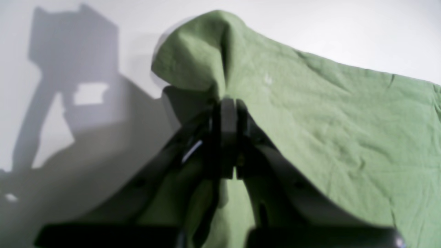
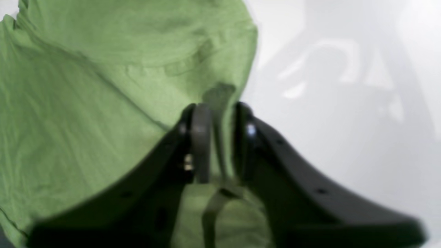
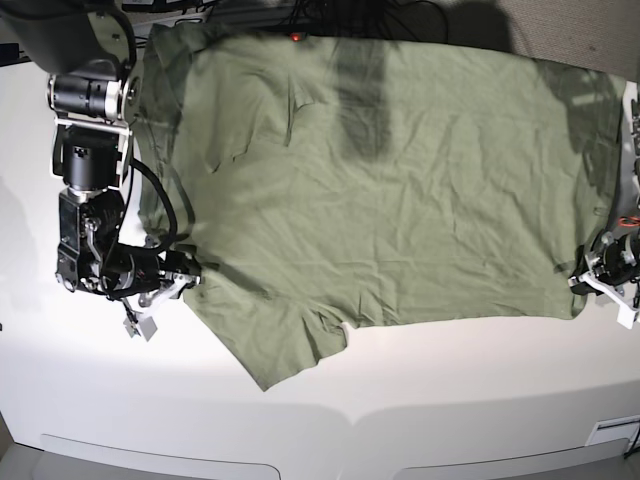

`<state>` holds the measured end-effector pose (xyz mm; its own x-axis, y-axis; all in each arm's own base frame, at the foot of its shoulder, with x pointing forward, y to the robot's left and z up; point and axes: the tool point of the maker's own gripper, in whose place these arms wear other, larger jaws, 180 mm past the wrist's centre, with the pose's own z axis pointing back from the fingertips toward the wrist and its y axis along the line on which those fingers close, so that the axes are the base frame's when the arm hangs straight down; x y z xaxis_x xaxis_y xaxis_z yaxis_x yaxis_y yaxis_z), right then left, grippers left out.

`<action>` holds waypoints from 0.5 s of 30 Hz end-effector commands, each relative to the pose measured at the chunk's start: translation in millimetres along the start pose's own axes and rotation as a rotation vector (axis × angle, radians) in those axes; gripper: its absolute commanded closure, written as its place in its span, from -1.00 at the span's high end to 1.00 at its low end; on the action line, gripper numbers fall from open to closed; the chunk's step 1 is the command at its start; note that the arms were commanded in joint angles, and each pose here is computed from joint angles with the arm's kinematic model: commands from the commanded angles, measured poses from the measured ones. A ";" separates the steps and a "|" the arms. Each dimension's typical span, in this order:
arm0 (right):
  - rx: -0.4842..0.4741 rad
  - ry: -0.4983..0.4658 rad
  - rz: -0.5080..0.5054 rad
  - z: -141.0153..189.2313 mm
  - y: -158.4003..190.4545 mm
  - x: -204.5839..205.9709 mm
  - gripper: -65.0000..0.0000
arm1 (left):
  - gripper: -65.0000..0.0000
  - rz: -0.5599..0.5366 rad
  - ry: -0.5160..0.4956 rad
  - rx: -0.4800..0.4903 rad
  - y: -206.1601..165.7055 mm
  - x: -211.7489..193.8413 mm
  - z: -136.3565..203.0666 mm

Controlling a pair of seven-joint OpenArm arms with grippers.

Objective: Fold the T-shirt properly
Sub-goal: 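Lift the hem corners slightly with both grippers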

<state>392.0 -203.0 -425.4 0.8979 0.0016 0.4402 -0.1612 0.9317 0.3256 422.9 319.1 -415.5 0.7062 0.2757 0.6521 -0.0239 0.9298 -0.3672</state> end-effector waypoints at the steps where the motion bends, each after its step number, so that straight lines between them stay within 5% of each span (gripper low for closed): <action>1: -0.002 -0.050 0.016 9.2 -0.7 21.6 -0.84 | -1.00 -0.008 -0.077 -0.008 -0.2 31.0 6.9; 3: -0.003 -0.054 0.016 9.3 -0.9 22.3 -1.00 | -1.00 -0.008 -0.076 -0.008 -0.1 30.8 6.9; 7: -0.008 -0.087 0.020 11.3 -2.1 30.3 -1.00 | -1.00 -0.009 -0.031 -0.017 -4.5 24.3 4.2; 15: -0.025 -0.139 0.051 23.7 -0.4 63.0 -1.00 | -1.00 -0.074 -0.108 -0.091 -42.4 54.6 -4.2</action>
<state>421.0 -206.8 -400.0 0.8607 0.0065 0.5090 -0.1807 0.9387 0.2936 447.2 286.8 -394.9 0.6833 0.2276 0.6938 0.0725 0.9243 -0.3747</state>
